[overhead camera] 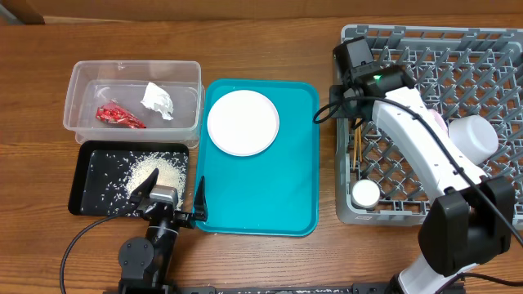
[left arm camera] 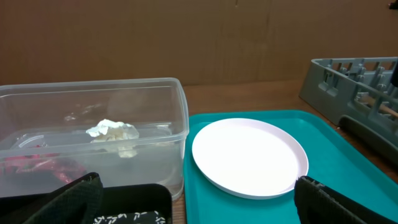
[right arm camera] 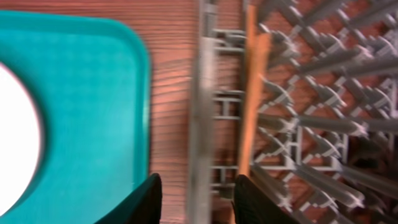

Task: Sort waste into correct bins and load items into the dishwasher
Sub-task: 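Grasp the white plate edge with the right gripper and lift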

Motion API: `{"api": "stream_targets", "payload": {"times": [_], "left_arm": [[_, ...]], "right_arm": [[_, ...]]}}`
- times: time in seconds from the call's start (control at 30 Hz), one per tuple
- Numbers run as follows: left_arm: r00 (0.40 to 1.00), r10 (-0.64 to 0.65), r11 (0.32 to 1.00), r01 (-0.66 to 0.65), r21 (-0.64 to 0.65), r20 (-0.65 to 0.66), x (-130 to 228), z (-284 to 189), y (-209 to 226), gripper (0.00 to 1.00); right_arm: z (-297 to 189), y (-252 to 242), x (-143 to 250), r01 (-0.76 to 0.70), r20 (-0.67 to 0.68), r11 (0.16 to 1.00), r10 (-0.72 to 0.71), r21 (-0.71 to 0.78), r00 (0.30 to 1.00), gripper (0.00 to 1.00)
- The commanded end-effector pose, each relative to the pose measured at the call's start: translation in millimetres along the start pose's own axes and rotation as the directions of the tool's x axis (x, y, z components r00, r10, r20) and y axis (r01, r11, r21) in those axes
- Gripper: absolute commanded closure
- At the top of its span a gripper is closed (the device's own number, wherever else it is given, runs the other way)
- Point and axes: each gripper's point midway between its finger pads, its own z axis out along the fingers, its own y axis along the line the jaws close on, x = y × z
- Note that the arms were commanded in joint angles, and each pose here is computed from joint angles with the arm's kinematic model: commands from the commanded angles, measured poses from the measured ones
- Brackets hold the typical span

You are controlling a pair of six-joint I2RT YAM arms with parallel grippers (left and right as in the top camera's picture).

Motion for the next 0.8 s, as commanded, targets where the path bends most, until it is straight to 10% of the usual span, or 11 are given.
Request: {"api": "stream_targets", "payload": {"times": [0.0, 0.57, 0.77], "left_arm": [[1.0, -0.006, 1.0, 0.006, -0.004, 0.004, 2, 0, 1, 0.0], [1.0, -0.006, 1.0, 0.006, -0.004, 0.004, 2, 0, 1, 0.0], [1.0, -0.006, 1.0, 0.006, -0.004, 0.004, 2, 0, 1, 0.0]], "right_arm": [[-38, 39, -5, 0.064, 0.081, 0.992, -0.056, -0.107, 0.995, 0.57], [66, 148, 51, -0.201, -0.107, 0.952, 0.18, -0.232, 0.978, 0.48], [97, 155, 73, -0.23, -0.192, 0.95, 0.19, -0.212, 0.963, 0.69]]}}
